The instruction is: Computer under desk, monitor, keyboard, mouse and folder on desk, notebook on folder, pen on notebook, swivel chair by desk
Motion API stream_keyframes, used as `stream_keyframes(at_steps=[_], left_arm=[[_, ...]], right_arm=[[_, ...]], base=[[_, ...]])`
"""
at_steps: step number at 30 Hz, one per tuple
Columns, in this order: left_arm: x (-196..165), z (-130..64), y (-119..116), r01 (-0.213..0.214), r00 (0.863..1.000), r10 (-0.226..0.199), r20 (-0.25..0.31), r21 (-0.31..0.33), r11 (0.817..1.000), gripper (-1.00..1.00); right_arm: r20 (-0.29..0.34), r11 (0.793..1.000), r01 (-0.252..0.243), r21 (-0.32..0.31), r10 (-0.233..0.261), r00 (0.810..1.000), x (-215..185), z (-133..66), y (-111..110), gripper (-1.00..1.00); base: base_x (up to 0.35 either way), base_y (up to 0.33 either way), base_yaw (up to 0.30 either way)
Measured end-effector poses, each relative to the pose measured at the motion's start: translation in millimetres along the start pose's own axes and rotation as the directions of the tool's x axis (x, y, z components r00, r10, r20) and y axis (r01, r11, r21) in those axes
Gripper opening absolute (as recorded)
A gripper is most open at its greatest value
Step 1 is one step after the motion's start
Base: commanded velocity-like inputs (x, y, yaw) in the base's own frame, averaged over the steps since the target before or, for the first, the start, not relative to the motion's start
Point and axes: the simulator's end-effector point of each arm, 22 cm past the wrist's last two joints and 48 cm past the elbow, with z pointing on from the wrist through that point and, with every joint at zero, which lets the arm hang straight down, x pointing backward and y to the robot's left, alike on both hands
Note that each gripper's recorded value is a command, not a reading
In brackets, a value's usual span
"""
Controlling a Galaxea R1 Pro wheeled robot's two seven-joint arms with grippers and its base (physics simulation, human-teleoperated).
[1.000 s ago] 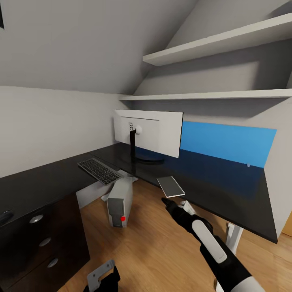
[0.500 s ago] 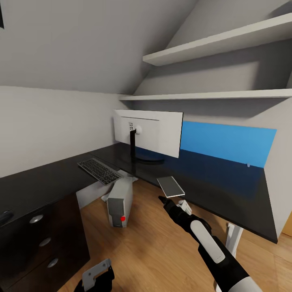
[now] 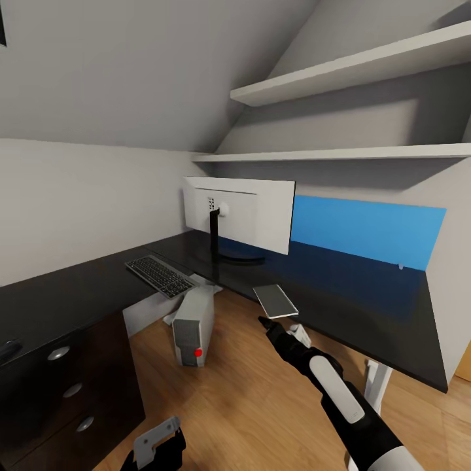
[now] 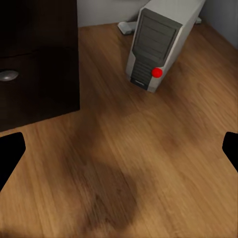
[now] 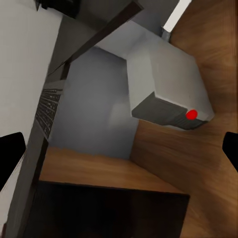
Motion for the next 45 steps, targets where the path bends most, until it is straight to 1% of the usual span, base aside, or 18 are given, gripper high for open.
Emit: stream_keyframes(at_steps=[4, 5, 8, 10, 20, 41, 45], left_arm=[[0.0, 0.0, 0.2, 0.001, 1.000, -0.001, -0.001, -0.001, 1.000, 1.00], [1.9, 0.8, 0.6, 0.001, 1.000, -0.001, -0.001, -0.001, 1.000, 1.00], [7.7, 3.2, 2.3, 0.002, 1.000, -0.002, -0.001, -0.002, 1.000, 1.00], [11.5, 4.8, 3.3, 0.003, 1.000, -0.003, -0.002, -0.003, 1.000, 1.00], [31.1, 12.9, 9.1, 0.004, 1.000, -0.004, -0.003, -0.005, 1.000, 1.00], [74.7, 29.3, 21.0, 0.003, 1.000, -0.003, -0.007, -0.009, 1.000, 1.00], [85.0, 32.4, 23.3, 0.006, 1.000, -0.006, -0.014, -0.008, 1.000, 1.00]], right_arm=[[0.008, 0.999, -0.033, -0.001, 0.033, 0.999, -5.7, -0.7, -1.8, 1.00], [-0.025, 0.988, -0.150, -0.032, 0.150, 0.988, 1.1, -0.6, 3.8, 1.00], [-0.030, 0.983, -0.179, -0.033, 0.178, 0.984, 4.5, 0.4, -2.5, 1.00], [-0.031, 0.982, -0.189, -0.031, 0.188, 0.982, 6.5, 1.2, -7.4, 1.00], [-0.032, 0.979, -0.200, -0.029, 0.199, 0.979, 16.8, 4.4, -27.4, 1.00], [-0.025, 0.980, -0.197, -0.037, 0.196, 0.980, 35.2, 8.2, -66.2, 1.00], [-0.026, 0.980, -0.196, -0.037, 0.195, 0.980, 40.1, 9.1, -74.0, 1.00]], base=[[0.000, 0.000, 0.000], [0.000, 0.000, 0.000], [0.000, 0.000, 0.000], [0.000, 0.000, 0.000], [0.000, 0.000, 0.000], [0.000, 0.000, 0.000], [0.000, 0.000, 0.000]])
